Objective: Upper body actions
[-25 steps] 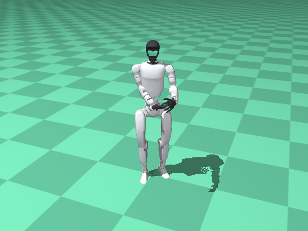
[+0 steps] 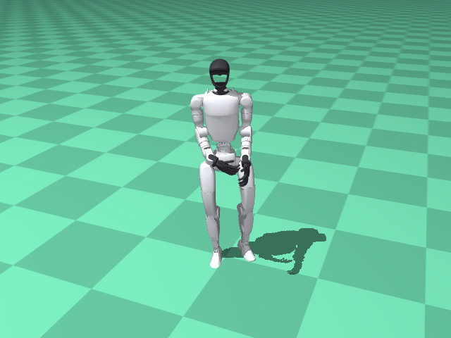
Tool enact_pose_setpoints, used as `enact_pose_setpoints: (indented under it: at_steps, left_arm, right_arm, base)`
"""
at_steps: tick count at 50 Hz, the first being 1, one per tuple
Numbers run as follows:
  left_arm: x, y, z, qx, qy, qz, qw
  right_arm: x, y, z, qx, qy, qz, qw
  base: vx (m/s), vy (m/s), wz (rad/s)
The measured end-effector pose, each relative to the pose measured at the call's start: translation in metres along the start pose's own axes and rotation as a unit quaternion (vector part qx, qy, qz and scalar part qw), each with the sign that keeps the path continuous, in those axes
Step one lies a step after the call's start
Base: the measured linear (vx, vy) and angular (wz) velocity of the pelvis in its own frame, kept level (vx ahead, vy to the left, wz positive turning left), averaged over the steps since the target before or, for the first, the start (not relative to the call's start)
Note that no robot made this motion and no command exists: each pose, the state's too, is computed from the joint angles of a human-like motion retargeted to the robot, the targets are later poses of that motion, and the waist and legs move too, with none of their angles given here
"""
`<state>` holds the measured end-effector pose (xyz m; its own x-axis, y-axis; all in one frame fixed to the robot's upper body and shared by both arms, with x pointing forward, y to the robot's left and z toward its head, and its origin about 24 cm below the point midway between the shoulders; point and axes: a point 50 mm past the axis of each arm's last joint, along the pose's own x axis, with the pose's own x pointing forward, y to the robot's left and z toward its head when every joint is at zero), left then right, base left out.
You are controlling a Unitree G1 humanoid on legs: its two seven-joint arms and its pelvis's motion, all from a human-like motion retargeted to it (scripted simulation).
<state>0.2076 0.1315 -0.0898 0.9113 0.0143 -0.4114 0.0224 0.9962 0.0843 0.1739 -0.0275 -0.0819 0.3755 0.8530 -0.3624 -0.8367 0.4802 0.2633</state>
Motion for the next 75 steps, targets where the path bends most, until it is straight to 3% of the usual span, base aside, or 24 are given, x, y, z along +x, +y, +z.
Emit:
enact_pose_setpoints:
  at_steps: [13, 25, 32, 39, 48, 55, 65, 75]
  left_arm:
    - [0.003, 0.005, -0.007, 0.038, 0.025, -0.123, 0.991]
    - [-0.025, 0.068, -0.076, 0.068, 0.233, 0.029, 0.97]
    - [-0.072, 0.085, -0.122, 0.013, 0.396, 0.02, 0.918]
    - [-0.13, 0.086, -0.157, -0.025, 0.517, 0.002, 0.856]
    - [-0.159, 0.073, -0.173, -0.063, 0.526, 0.026, 0.848]
    - [-0.17, 0.066, -0.178, -0.084, 0.538, 0.036, 0.838]
    - [-0.145, 0.069, -0.167, -0.027, 0.509, -0.003, 0.86]
    - [-0.124, 0.069, -0.156, -0.009, 0.481, -0.025, 0.876]
  right_arm:
    - [-0.008, -0.001, -0.02, 0.056, 0.024, -0.002, 0.998]
    - [-0.064, -0.04, -0.073, 0.038, 0.133, -0.216, 0.966]
    - [-0.106, -0.048, -0.112, 0.046, 0.264, -0.271, 0.924]
    - [-0.142, -0.017, -0.152, 0.135, 0.356, -0.329, 0.864]
    - [-0.172, 0.045, -0.189, 0.205, 0.457, -0.299, 0.813]
    - [-0.162, 0.038, -0.184, 0.155, 0.457, -0.267, 0.834]
    - [-0.159, 0.023, -0.178, 0.128, 0.449, -0.287, 0.837]
    - [-0.161, 0.03, -0.181, 0.151, 0.449, -0.292, 0.831]
  base:
    - [0.02, 0.05, 0.16]
    - [0.14, 0.22, -0.27]
    - [-0.03, 0.15, -0.74]
    - [0.0, 0.02, -0.03]
    - [0.04, 0.0, 0.13]
    - [-0.02, -0.02, 0.04]
    - [-0.03, 0.0, -0.12]
    - [0.0, 0.0, 0.0]
